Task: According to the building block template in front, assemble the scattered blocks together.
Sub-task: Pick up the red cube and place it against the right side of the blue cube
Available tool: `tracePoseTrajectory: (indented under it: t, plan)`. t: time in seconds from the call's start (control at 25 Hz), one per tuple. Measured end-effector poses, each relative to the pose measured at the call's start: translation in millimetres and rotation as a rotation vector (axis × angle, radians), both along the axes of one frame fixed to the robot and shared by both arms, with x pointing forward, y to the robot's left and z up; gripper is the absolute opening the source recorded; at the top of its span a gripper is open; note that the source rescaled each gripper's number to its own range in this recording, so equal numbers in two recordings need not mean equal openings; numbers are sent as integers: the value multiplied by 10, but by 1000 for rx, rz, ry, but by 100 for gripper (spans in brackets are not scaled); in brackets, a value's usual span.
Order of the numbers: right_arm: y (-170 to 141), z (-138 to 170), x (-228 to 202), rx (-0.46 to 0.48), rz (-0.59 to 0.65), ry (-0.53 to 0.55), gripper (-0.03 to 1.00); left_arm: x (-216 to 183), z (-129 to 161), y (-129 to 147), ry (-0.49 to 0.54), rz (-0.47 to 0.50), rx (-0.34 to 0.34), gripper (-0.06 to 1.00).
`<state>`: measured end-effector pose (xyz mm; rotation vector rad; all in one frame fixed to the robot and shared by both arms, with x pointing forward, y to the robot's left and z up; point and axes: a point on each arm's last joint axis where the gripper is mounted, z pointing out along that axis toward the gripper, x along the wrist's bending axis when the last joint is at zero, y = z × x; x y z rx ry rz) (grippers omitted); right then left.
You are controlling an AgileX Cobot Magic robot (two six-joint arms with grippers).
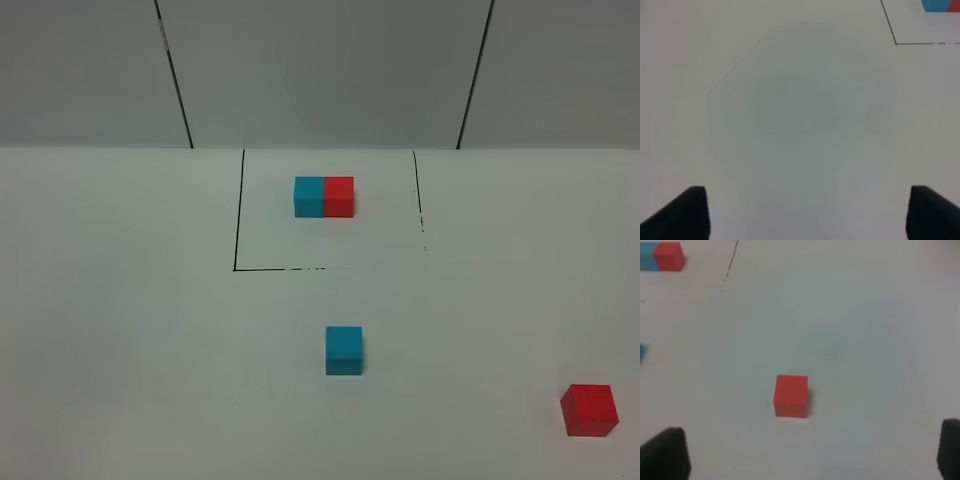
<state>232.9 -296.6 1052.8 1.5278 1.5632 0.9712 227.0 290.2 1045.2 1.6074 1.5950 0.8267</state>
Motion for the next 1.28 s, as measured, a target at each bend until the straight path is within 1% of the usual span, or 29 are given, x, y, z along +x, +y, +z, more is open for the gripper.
tracePoseTrajectory:
  t: [1.28]
  plan:
    - [-2, 1, 9, 1, -3, 4, 100, 1, 2, 0, -3, 0, 0, 81]
